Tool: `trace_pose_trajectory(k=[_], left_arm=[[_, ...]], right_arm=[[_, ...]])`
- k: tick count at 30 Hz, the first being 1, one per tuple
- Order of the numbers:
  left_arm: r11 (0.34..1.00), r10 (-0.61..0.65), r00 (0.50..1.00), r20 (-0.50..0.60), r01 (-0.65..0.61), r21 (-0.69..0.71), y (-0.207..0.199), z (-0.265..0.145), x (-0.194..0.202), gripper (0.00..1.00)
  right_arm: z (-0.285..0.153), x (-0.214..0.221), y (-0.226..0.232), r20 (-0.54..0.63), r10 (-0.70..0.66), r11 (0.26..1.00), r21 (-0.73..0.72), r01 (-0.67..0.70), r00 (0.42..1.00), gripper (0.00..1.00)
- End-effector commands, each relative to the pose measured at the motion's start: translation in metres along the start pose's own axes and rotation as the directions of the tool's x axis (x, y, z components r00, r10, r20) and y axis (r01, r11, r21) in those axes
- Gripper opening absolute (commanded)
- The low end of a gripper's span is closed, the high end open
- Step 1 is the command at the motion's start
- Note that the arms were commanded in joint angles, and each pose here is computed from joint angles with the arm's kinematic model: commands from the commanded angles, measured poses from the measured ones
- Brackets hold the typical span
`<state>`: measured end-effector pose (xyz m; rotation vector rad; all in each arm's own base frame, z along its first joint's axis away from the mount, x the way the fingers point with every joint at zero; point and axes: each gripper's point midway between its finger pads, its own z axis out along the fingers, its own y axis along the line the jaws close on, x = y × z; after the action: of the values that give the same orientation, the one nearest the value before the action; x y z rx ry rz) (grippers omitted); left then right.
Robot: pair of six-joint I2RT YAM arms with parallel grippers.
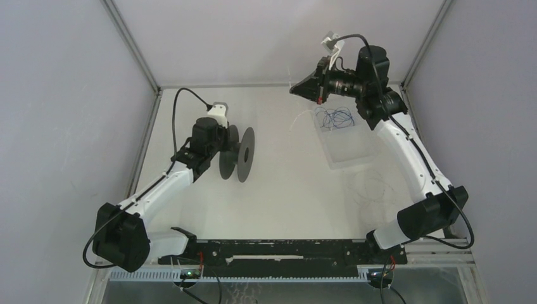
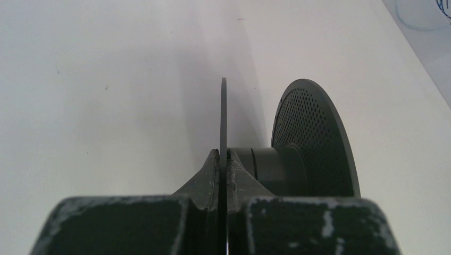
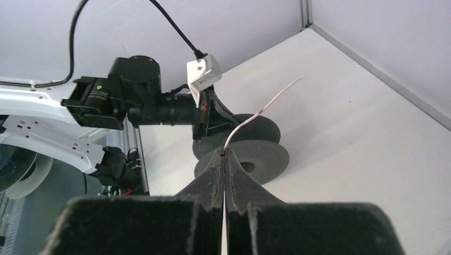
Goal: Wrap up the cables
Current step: Adjust the cable at the center of the board.
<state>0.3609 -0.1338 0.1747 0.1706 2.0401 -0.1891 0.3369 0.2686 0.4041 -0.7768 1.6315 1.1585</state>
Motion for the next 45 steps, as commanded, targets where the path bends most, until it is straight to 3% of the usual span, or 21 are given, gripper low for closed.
trace_pose_trajectory(k=[1,5,14,22,29,32,34,36,39,45], left_arm=[[1.000,0.000,0.998,0.064,0.000,0.009,-0.004,0.003,-0.013,0.00],[1.000,-0.011,0.997,0.075,0.009,0.028,-0.007,-0.001,-0.017,0.01],[0.997,-0.011,0.994,0.113,0.002,0.077,-0.015,-0.012,-0.029,0.19],[0.991,0.020,0.978,0.209,-0.047,0.122,-0.021,-0.037,-0.062,0.47],[0.963,0.066,0.941,0.331,-0.148,0.227,-0.035,-0.070,-0.112,0.75],[0.873,0.106,0.906,0.411,-0.283,0.398,-0.067,-0.098,-0.133,0.80],[0.779,0.107,0.886,0.451,-0.357,0.515,-0.092,-0.121,-0.139,0.82],[0.675,0.075,0.878,0.472,-0.393,0.625,-0.115,-0.141,-0.142,0.93],[0.572,0.029,0.876,0.481,-0.409,0.711,-0.140,-0.160,-0.145,0.98],[0.494,-0.046,0.899,0.436,-0.359,0.792,-0.168,-0.162,-0.149,0.97]], right_arm=[[-0.013,-0.014,0.031,0.011,-0.008,0.999,-0.048,0.008,1.000,0.00],[-0.010,-0.006,0.031,-0.015,-0.017,0.998,-0.055,0.016,1.000,0.00],[0.007,-0.007,0.069,-0.067,-0.043,0.973,-0.229,0.027,0.997,0.00],[0.017,0.010,0.061,-0.103,-0.028,0.978,-0.207,0.006,0.994,0.00],[0.027,0.013,0.063,-0.101,0.068,0.958,-0.270,-0.093,0.993,0.00],[0.031,0.007,0.065,-0.095,0.143,0.944,-0.286,-0.165,0.985,0.00],[0.033,0.003,0.066,-0.088,0.186,0.934,-0.292,-0.204,0.979,0.00],[0.034,0.000,0.068,-0.079,0.223,0.924,-0.301,-0.237,0.972,0.00],[0.034,-0.001,0.072,-0.077,0.276,0.903,-0.319,-0.287,0.958,0.00],[0.034,-0.002,0.080,-0.076,0.336,0.873,-0.349,-0.340,0.939,0.00]])
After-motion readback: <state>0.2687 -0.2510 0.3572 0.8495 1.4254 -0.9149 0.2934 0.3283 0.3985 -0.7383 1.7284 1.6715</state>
